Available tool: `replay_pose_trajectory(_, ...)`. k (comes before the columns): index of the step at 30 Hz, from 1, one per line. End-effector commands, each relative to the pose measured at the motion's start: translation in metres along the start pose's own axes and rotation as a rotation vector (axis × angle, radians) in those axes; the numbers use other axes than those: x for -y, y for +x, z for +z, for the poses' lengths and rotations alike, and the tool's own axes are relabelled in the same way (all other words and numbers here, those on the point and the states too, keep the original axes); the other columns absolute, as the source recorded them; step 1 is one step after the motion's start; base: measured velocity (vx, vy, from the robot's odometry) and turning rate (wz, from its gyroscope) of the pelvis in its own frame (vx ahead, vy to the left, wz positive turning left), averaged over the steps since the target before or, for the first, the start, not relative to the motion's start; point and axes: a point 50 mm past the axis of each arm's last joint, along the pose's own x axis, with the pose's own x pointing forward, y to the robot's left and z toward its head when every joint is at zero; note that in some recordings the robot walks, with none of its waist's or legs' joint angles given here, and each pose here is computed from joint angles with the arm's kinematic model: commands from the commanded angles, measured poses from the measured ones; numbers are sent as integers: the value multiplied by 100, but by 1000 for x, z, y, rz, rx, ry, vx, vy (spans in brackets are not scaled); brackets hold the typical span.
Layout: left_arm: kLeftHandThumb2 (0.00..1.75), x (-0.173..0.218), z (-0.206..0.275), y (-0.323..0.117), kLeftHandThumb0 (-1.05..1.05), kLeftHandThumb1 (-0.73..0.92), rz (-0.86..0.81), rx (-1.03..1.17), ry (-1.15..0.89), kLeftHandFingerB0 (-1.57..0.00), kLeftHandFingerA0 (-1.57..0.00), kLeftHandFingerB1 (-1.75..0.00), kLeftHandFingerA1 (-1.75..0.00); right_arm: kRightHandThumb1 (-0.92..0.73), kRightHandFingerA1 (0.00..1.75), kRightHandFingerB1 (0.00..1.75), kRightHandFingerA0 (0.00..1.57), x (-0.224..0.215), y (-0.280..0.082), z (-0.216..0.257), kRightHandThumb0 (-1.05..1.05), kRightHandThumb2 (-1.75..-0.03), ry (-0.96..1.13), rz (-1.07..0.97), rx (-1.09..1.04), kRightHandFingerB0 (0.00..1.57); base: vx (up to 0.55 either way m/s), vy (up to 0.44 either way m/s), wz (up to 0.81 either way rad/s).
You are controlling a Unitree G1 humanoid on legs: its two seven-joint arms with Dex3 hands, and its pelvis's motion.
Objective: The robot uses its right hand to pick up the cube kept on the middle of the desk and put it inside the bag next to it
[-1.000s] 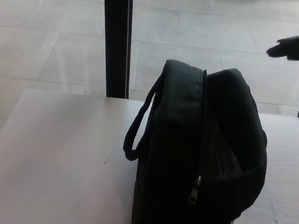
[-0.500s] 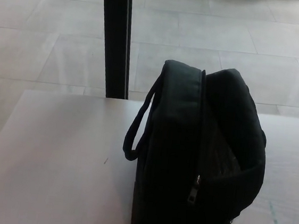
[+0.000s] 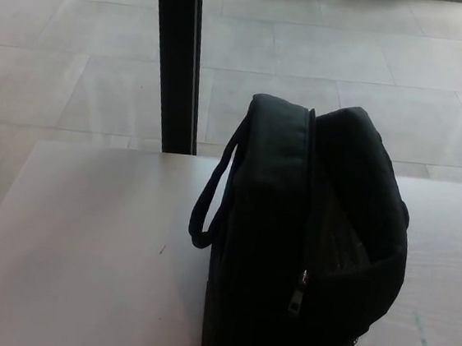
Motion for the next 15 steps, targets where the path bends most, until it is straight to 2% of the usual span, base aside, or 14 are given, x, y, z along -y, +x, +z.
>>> replay_pose_trajectory(1,61,-9,4,-5,-60,70,25,-7,-7,-25,-23,-39,-50,-66,44,28,16,-49,-55,-146,-52,-61,462,-502,-493,18,0,0,0)
replay_pose_trajectory(3,61,-9,4,-5,-61,70,24,-11,2,-25,-23,-39,-49,-66,45,29,11,-52,-58,-152,-52,-60,492,-518,-504,18,0,0,0)
replay_pose_trajectory(8,61,-10,4,-5,-60,71,27,-6,-8,-25,-24,-39,-49,-67,51,30,19,-60,-57,-167,-52,-61,479,-541,-554,18,0,0,0)
replay_pose_trajectory(10,61,-9,3,-6,-60,71,19,-7,-2,-24,-22,-38,-49,-70,47,30,13,-68,-58,-172,-54,-62,471,-488,-612,16,0,0,0)
replay_pose_trajectory(11,64,-9,3,-5,-60,71,21,-7,-1,-25,-22,-40,-50,-56,54,49,4,-70,-56,-173,-33,-106,474,-469,-620,0,0,0,0)
replay_pose_trajectory(14,61,-9,2,-4,-61,71,34,-22,12,-23,-24,-38,-48,-56,55,49,5,-86,-52,-171,-33,-106,466,-386,-621,0,0,0,0)
replay_pose_trajectory(15,61,-9,2,-4,-60,70,36,-24,16,-24,-24,-39,-48,-69,45,29,8,-92,-51,-170,-52,-62,431,-336,-635,16,0,0,0)
